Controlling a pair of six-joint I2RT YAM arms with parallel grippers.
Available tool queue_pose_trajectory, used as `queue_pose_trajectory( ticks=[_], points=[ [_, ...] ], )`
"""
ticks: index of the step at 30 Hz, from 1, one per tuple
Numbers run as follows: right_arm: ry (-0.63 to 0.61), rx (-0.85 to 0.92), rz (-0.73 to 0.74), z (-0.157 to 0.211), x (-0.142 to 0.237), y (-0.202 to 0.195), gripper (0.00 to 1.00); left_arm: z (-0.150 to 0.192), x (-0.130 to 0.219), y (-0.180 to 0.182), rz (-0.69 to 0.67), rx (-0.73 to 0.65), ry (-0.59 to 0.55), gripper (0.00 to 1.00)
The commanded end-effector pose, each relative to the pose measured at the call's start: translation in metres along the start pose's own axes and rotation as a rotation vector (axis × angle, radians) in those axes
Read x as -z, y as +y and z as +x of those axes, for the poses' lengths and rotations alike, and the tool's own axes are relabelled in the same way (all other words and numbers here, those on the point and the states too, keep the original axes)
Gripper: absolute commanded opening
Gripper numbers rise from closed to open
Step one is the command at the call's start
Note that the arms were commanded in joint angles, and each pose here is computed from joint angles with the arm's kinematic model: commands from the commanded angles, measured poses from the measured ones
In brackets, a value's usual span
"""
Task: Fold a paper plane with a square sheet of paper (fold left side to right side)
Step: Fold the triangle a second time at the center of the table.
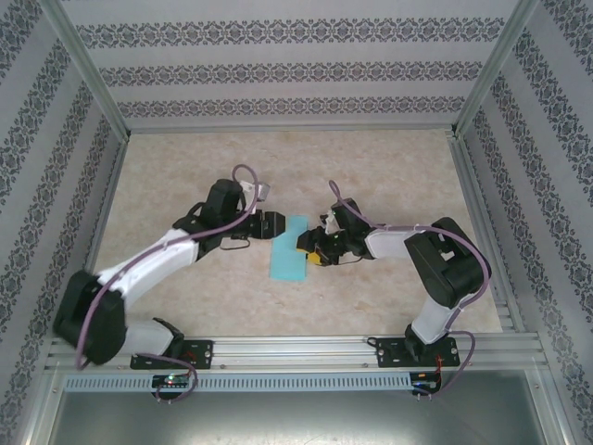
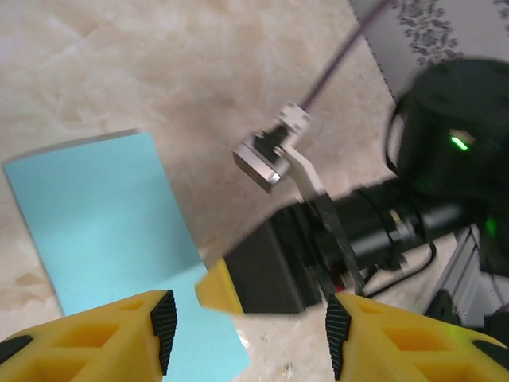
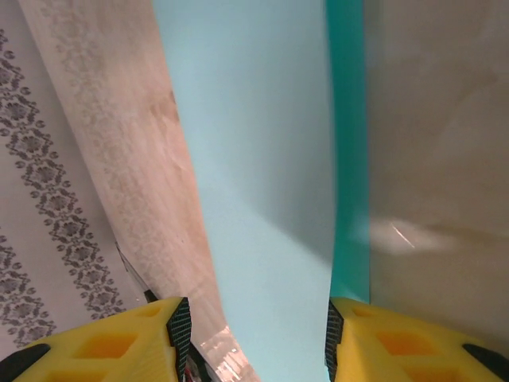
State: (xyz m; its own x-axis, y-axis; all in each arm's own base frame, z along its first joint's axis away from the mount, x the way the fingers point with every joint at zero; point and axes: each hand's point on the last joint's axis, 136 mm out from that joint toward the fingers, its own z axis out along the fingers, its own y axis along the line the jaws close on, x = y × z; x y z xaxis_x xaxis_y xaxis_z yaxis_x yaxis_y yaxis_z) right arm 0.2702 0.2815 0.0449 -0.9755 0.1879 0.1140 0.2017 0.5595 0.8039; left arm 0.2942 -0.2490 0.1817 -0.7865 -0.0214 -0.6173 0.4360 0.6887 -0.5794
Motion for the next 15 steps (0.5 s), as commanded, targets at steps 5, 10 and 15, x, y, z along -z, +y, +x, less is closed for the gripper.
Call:
queue_pose_trajectory(
  ticks=[5,10,15],
  points=[
    [-0.010,0.038,-0.080,-0.016,0.006,0.037,0.49,0.061,0.033,-0.006,-0.116,-0.205,0.022,0.60],
    [-0.022,0.031,-0.114,-0.020,0.009,0.053,0.49,0.092,0.021,-0.010,-0.199,-0.335,0.102,0.62],
    [-0.028,0.041,-0.115,-0.022,0.014,0.063,0.49,0.108,-0.008,-0.017,-0.292,-0.436,0.162,0.64]
  ],
)
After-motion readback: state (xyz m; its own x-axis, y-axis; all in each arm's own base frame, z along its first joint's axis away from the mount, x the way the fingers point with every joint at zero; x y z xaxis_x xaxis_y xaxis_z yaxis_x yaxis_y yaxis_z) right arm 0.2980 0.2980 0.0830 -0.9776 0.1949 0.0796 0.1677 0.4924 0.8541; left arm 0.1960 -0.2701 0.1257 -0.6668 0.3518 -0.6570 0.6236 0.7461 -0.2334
